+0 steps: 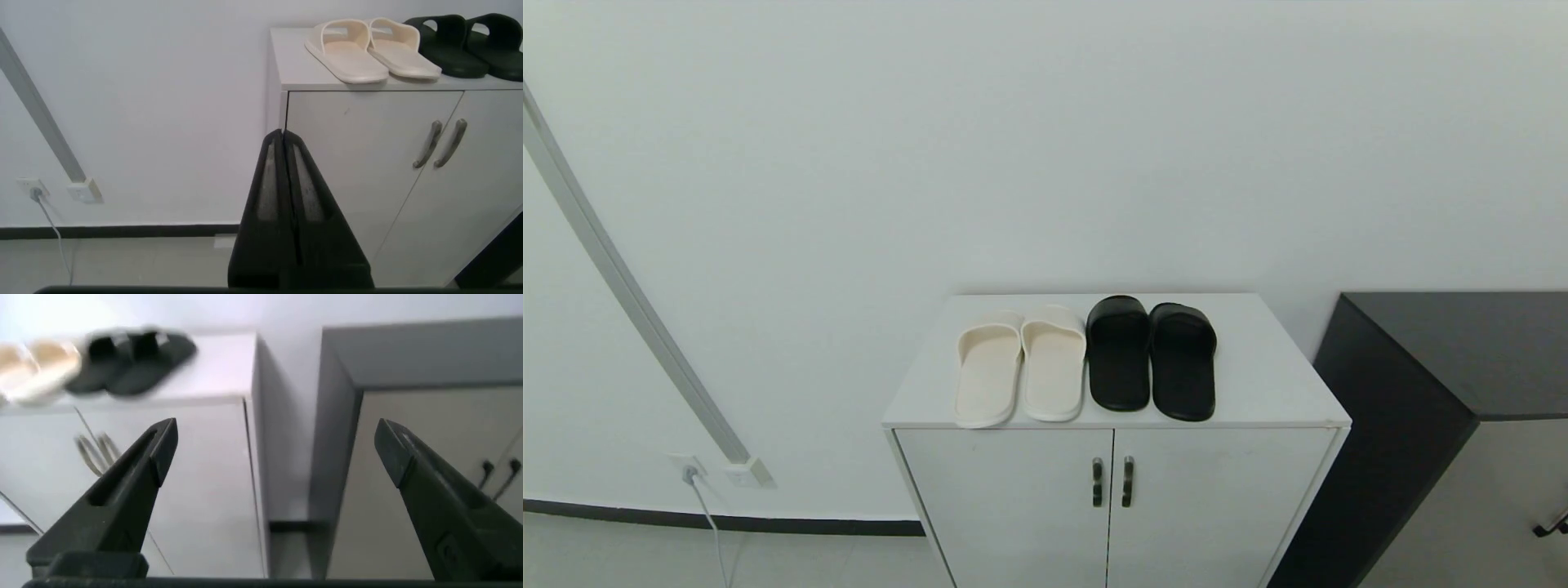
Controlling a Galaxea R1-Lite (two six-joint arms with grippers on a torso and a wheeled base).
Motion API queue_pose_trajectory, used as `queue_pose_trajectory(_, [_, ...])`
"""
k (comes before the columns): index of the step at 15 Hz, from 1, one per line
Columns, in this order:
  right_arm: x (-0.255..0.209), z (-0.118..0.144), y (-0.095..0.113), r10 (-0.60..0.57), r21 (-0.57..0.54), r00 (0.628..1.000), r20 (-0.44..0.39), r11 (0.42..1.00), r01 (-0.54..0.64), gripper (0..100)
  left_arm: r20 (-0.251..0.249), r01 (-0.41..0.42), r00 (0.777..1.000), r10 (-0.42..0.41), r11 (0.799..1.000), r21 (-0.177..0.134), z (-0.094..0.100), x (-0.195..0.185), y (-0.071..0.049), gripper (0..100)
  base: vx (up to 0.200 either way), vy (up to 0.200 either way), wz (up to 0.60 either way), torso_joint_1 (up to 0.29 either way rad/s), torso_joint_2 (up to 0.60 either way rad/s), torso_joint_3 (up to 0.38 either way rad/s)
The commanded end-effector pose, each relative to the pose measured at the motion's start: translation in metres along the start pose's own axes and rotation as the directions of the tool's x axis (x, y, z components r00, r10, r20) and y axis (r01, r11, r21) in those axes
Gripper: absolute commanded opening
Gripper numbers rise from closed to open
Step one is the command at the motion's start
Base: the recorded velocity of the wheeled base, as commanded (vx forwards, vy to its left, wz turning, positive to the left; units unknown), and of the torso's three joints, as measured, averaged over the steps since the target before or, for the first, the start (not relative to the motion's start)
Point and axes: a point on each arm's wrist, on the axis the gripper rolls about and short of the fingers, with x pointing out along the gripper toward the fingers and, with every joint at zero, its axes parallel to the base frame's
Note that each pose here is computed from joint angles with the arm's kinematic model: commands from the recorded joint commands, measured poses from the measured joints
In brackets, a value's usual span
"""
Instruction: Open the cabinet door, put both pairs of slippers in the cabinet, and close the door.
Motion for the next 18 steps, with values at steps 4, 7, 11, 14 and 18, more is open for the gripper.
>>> queue_pose_trajectory(4, [0.049, 0.016, 0.005, 0.165, 0.008, 0.916, -0.366, 0.985, -0.174, 100, -0.001, 0.001, 1.000, -0.001, 1.000, 0.000, 0.000, 0.000, 0.000, 0, 0.000, 0.000, 0.00, 0.000, 0.00, 0.000])
queue_pose_trajectory(7, [0.089, 0.038, 0.011, 0.229, 0.021, 0.890, -0.395, 0.971, -0.240, 100, -0.001, 0.001, 1.000, -0.001, 1.000, 0.000, 0.000, 0.000, 0.000, 0, 0.000, 0.000, 0.00, 0.000, 0.00, 0.000])
queue_pose_trajectory(11, [0.134, 0.047, 0.034, 0.311, 0.051, 0.849, -0.427, 0.946, -0.320, 100, -0.001, 0.001, 1.000, -0.001, 1.000, 0.000, 0.000, 0.000, 0.000, 0, 0.000, 0.000, 0.00, 0.000, 0.00, 0.000])
queue_pose_trajectory(14, [0.165, 0.047, 0.080, 0.312, 0.053, 0.860, -0.404, 0.947, -0.318, 100, -0.001, -0.001, 1.000, 0.001, 1.000, 0.000, 0.000, 0.000, 0.000, 0, 0.000, 0.000, 0.00, 0.000, 0.00, 0.000])
queue_pose_trajectory(18, [0.210, 0.055, 0.140, 0.293, 0.046, 0.879, -0.376, 0.953, -0.298, 100, -0.001, 0.001, 1.000, -0.001, 1.000, 0.000, 0.000, 0.000, 0.000, 0, 0.000, 0.000, 0.00, 0.000, 0.00, 0.000])
